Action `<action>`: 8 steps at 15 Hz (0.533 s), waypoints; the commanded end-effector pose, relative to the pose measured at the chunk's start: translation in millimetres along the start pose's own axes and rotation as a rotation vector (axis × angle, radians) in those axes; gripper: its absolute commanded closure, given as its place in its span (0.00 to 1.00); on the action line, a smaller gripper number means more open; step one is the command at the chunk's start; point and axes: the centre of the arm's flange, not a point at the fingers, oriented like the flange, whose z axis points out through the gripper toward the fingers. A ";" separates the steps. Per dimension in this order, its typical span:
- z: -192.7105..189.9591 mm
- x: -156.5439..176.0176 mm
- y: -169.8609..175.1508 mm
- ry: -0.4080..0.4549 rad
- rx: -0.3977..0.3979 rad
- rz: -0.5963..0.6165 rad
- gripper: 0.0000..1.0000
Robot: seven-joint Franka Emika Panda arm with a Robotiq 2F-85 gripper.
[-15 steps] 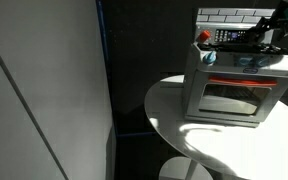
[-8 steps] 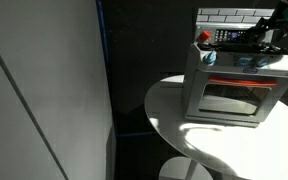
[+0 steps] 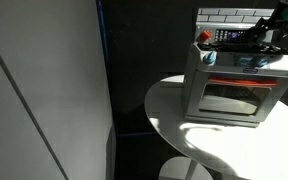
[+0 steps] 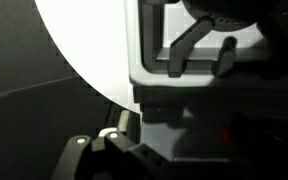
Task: Push the bottom orange button on the right side of the stove
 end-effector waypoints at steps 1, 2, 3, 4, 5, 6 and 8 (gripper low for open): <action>4.9 15.6 -1.9 0.020 -0.032 0.028 0.00; 5.0 15.9 -1.7 0.021 -0.032 0.028 0.00; 4.5 15.6 -1.4 0.022 -0.033 0.028 0.00; 2.8 14.6 -0.9 0.023 -0.033 0.025 0.00; 0.3 13.2 -0.7 0.018 -0.029 0.021 0.00; -1.8 12.3 -0.5 0.015 -0.025 0.018 0.00; -7.3 9.3 0.5 0.005 -0.024 0.009 0.00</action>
